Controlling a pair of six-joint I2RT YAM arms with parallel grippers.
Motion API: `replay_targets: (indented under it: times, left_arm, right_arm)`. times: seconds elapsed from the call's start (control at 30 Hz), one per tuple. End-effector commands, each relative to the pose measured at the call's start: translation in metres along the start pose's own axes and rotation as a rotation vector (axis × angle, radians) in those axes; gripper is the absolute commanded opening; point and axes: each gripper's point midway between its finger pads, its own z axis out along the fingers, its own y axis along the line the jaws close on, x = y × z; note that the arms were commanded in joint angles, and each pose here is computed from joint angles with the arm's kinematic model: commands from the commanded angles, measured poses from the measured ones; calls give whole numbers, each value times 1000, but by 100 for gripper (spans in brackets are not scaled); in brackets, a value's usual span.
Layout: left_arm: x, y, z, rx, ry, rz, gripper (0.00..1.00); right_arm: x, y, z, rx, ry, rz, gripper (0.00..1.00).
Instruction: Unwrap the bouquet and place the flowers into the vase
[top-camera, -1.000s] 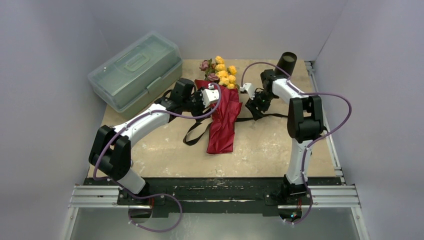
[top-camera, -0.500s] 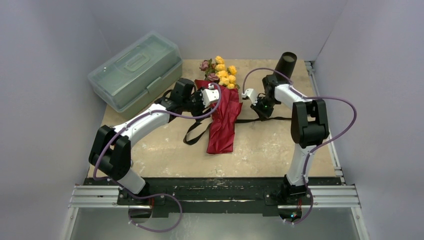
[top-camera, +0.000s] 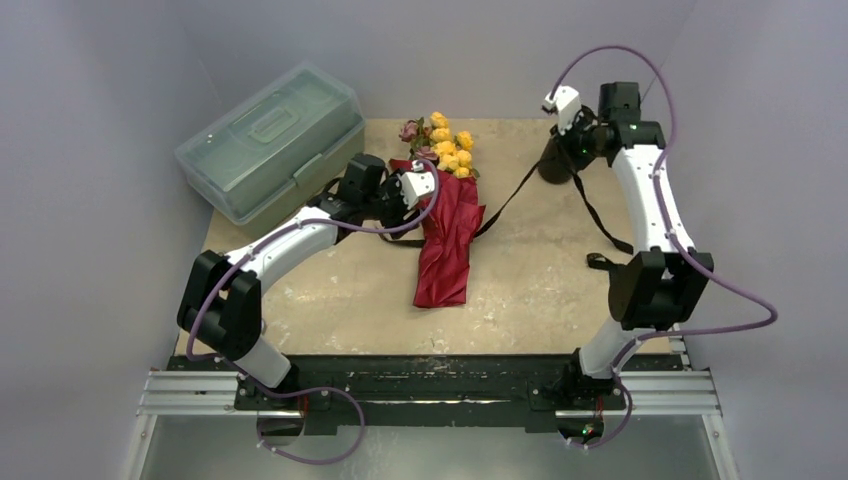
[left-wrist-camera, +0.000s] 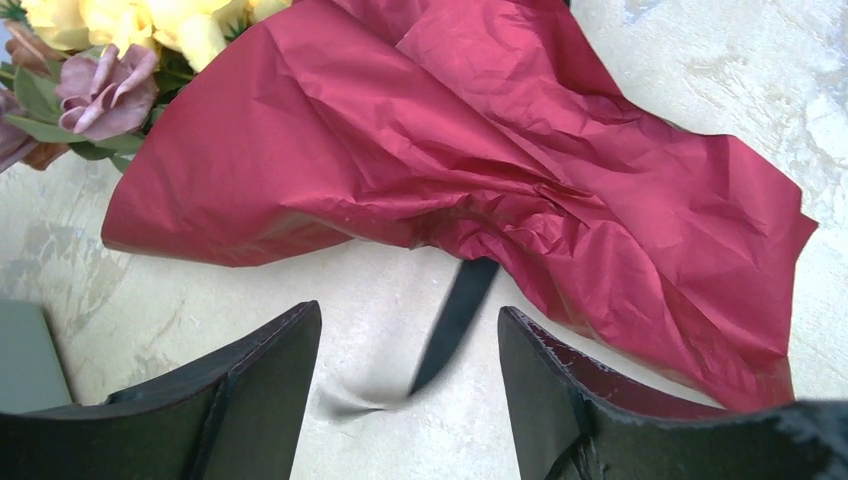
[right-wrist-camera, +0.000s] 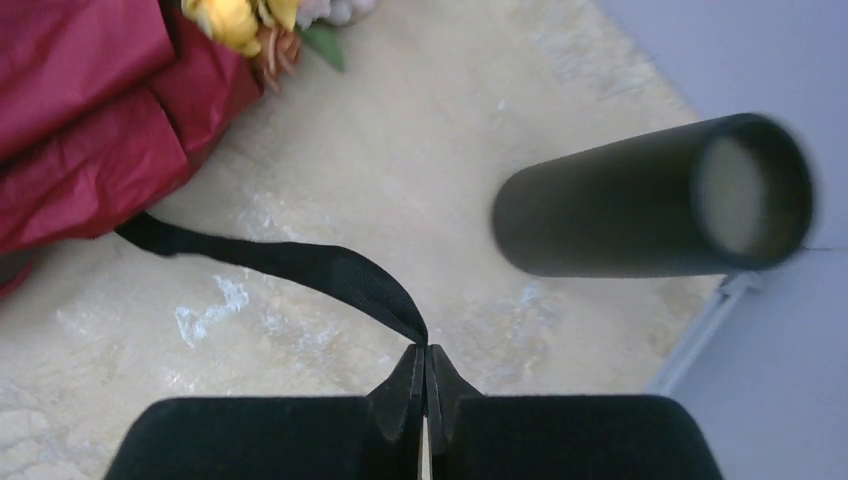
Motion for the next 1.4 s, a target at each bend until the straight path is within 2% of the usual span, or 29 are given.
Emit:
replay_targets:
  times: [0.0, 0.47, 0.6, 0.7, 1.0, 1.27, 1.37]
  left_arm:
    - [-18, 18, -10, -57, -68, -32, 65]
    - [-22, 36, -7, -87, -100, -86, 65]
    - [-20, 38, -9, -94, -96, -88, 65]
    - [-18, 37, -9, -93, -95, -90, 65]
    - [-16, 35, -5, -78, -94, -91, 65]
    - [-19, 34, -3, -58, -103, -93, 65]
    - [-18, 33, -4, -55, -94, -85, 65]
  right_arm:
    - [-54, -18, -57, 98, -178, 50, 0]
    - [-172, -140, -223, 658, -569, 67, 0]
    - [-187, -155, -273, 811, -669, 46, 0]
    - [-180, -153, -288, 851, -671, 48, 0]
    - [-73, -113, -227, 705, -374, 109, 0]
    - [43, -62, -132, 483, -45, 156, 0]
    - [90, -49, -93, 356, 72, 229, 0]
